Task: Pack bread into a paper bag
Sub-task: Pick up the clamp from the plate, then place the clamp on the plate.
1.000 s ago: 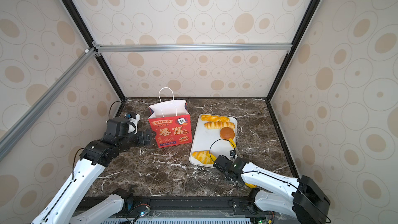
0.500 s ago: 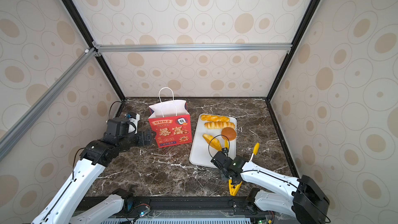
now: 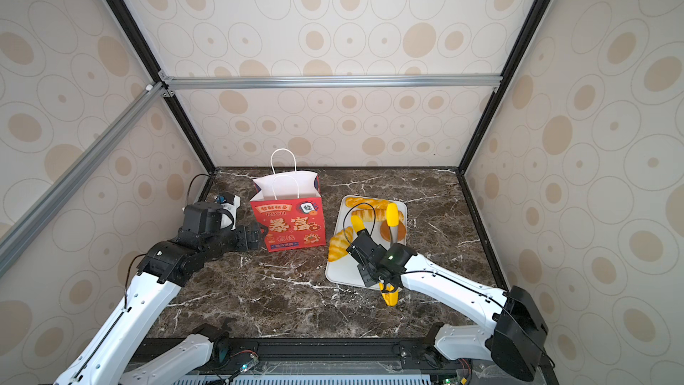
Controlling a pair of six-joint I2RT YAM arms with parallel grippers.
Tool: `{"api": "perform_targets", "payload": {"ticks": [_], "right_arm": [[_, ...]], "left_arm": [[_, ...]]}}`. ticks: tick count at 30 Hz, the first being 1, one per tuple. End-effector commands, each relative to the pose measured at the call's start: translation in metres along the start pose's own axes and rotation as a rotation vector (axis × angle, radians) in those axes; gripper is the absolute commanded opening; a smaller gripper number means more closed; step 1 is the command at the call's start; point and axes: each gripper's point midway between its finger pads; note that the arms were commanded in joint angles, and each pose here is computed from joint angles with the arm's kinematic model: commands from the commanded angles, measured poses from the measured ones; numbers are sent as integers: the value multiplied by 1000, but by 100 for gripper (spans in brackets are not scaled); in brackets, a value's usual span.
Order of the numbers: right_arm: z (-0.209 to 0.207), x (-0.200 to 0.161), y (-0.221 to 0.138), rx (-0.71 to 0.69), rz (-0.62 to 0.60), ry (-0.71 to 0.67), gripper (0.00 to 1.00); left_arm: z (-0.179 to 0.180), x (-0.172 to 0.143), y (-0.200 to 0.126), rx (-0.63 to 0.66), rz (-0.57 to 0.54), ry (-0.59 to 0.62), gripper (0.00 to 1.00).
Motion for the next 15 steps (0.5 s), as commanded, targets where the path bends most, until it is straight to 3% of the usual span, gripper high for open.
{"api": "perform_targets", "payload": {"ticks": [1, 8, 15], "right_arm": [[1, 16, 6, 79, 18, -63, 1], [9, 45, 37, 462, 94, 63, 4], [31, 54, 50, 608, 215, 4, 2]], "left_arm": [[3, 5, -3, 11, -25, 1, 99], [3, 5, -2, 15, -21, 0, 99], [3, 6, -2, 16, -20, 3, 99]]}}
Point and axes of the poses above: each gripper's point midway between its finger pads, its own y axis out along the fingers, its own z axis along the line the jaws close on, x = y × z, and after that the axes turned 9 degrees about y, right-handed
